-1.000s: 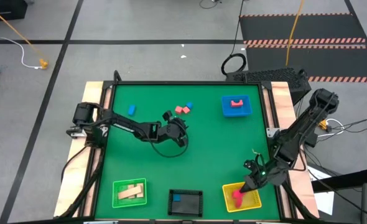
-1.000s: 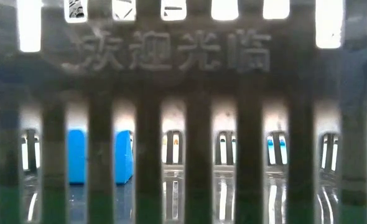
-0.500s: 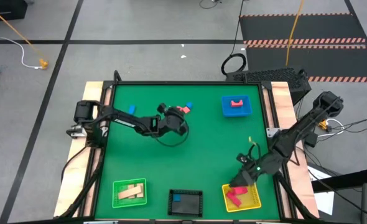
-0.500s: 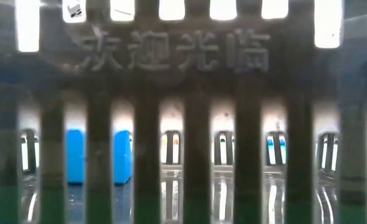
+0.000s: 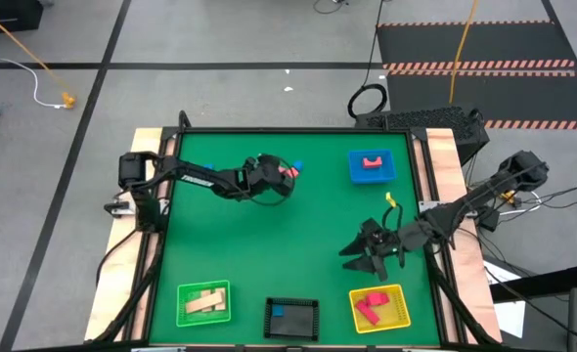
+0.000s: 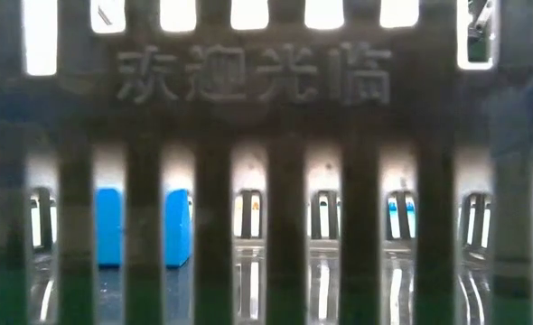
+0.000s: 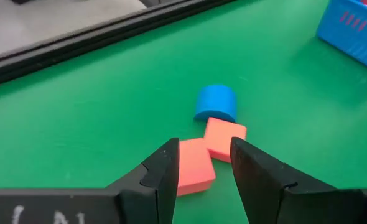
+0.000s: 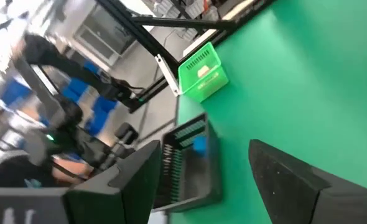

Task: Sort & place blocks by color
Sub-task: Put the orange block into the blue bin

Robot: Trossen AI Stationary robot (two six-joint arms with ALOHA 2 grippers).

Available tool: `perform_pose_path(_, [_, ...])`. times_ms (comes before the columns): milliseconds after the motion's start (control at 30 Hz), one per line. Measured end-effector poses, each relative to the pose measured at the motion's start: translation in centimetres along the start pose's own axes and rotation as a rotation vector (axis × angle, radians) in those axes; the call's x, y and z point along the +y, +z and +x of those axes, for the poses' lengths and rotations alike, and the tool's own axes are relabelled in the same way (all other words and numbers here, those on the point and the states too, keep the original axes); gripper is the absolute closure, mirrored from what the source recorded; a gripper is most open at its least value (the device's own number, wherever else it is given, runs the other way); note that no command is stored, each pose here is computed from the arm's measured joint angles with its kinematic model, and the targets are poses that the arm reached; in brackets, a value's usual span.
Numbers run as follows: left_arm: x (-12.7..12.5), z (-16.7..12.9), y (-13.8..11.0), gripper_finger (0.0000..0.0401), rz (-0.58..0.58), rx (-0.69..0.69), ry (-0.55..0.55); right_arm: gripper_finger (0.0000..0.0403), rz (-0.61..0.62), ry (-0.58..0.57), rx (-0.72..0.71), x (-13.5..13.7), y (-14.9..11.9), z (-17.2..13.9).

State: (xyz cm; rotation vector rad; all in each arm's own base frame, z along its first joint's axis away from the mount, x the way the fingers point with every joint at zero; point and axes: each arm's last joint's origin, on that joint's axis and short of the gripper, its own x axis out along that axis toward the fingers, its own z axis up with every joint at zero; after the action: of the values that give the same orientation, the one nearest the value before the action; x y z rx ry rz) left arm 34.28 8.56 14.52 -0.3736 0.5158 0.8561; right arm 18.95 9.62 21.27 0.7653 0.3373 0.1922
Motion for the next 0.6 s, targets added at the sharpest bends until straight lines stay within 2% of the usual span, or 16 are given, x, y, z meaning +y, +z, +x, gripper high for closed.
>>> perform_pose_path(133, [0.0, 0.1, 0.0, 0.0256, -0.010, 0.025, -0.034, 0.0167, -0.087, -0.001, -0.002, -0.1, 0.1, 0.0])
perform_pose_path(333, [-0.5, -0.2, -0.4, 0.0256, -0.018, 0.064, -0.092, 0.0167, -0.072, 0.000, 0.000, -0.1, 0.1, 0.0])
perform_pose_path(600, [-1.1, -0.8, -1.3, 0.0256, 0.030, 0.110, -0.095, 0.0167, -0.081, 0.000, 0.000, -0.1, 0.1, 0.0])
